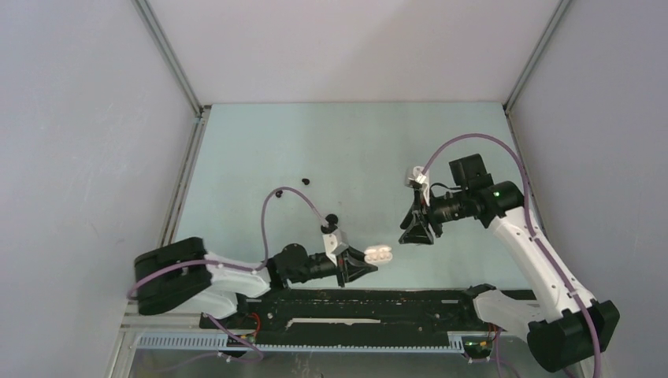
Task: Insert the wireless bluetooth earbuds into the charging case
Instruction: Open the charging case, then pick up the earbud from the center of the board.
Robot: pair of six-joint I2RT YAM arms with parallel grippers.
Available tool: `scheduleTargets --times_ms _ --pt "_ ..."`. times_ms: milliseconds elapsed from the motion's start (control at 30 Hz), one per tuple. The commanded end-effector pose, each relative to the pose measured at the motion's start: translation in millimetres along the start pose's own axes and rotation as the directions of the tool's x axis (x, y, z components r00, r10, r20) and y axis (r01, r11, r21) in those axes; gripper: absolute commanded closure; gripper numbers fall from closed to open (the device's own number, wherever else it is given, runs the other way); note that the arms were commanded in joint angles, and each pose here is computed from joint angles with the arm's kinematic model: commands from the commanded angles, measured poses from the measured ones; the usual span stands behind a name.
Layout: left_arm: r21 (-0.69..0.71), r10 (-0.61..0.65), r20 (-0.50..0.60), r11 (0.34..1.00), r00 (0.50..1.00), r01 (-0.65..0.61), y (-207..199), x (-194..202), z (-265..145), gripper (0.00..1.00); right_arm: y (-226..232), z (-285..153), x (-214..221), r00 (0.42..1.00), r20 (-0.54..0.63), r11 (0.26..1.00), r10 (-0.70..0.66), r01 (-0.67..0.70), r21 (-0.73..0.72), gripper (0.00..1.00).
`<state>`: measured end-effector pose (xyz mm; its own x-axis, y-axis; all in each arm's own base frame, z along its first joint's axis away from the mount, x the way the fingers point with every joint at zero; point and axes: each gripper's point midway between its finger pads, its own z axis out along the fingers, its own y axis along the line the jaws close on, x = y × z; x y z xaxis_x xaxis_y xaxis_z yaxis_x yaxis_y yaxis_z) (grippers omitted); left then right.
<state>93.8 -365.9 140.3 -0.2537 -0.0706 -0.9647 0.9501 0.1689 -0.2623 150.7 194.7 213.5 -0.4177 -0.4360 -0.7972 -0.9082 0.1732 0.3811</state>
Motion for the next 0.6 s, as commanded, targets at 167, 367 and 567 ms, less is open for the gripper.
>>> scheduleTargets --times_ms 167,367,567 --pt "-0.259 0.072 -0.007 0.963 0.997 -0.071 42.6 -45.0 -45.9 1.0 -44.7 5.2 10.6 0.96 -0.06 0.936 -0.272 0.279 0.214 0.62" --pt "-0.416 0.027 0.04 0.909 0.999 -0.008 85.5 -36.6 -83.2 1.0 -63.2 48.5 50.9 0.886 -0.262 0.865 -0.382 0.443 0.237 0.76" --pt "-0.547 -0.026 0.107 0.833 0.994 0.081 124.1 -22.7 -114.4 1.0 -70.0 91.5 77.4 0.813 -0.414 0.847 -0.41 0.508 0.157 0.83"
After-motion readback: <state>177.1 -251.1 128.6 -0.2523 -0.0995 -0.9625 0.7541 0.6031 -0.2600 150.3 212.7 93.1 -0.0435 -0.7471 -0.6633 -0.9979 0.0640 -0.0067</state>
